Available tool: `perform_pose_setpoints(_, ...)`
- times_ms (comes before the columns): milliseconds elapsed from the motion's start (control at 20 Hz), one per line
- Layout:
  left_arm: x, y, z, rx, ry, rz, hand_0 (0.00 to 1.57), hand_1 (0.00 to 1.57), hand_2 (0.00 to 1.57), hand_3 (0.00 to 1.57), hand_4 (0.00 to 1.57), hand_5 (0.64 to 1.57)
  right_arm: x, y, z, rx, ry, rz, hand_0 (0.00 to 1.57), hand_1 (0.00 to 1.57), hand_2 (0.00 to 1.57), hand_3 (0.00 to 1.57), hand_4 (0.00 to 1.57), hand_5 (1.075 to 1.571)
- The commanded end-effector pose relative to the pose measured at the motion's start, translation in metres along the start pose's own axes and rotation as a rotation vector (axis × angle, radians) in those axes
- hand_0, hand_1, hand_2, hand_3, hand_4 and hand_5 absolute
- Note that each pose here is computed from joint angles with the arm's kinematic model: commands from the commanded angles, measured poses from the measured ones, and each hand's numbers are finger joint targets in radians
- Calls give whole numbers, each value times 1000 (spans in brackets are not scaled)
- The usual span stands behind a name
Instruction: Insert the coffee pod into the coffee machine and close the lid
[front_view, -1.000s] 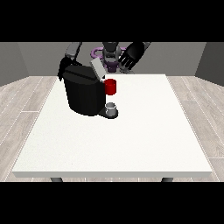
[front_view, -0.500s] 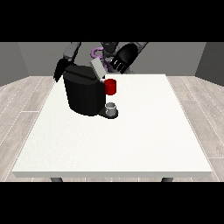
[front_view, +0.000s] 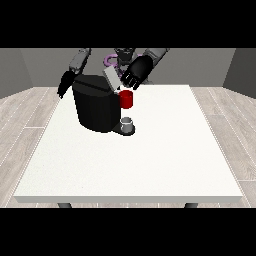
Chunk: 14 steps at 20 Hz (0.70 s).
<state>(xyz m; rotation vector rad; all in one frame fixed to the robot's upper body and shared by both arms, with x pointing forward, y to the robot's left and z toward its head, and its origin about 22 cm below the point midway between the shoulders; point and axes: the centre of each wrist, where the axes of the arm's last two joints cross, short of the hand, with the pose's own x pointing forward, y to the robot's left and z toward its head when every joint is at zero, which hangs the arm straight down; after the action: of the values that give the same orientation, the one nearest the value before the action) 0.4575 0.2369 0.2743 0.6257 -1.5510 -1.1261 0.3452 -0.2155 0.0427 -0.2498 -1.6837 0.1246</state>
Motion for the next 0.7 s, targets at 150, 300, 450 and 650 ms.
perform_pose_setpoints(150, -13, 3, 2, 3, 16, 32, 1260, 1260, 1292, 1229, 433, 1571, 2, 0, 1, -3, -16, -2, 0, 0, 0, 0, 33, 1571)
perform_pose_setpoints(300, -12, 1, 1, -21, 7, 23, 1243, 1243, 1284, 1230, 423, 1571, 3, -9, -3, -21, -27, -7, 0, 0, 0, 0, 115, 1571)
perform_pose_setpoints(450, -9, 8, 0, 40, -11, 23, 1187, 1187, 1230, 1196, 441, 1571, 29, 3, -13, -25, -75, -12, 0, 0, 0, 0, 165, 1571)
perform_pose_setpoints(650, 8, -17, -11, -41, -27, 5, 1169, 1169, 1235, 1200, 422, 1571, 10, -1, -9, -25, 0, -20, 0, 0, 0, 0, 0, 1571)
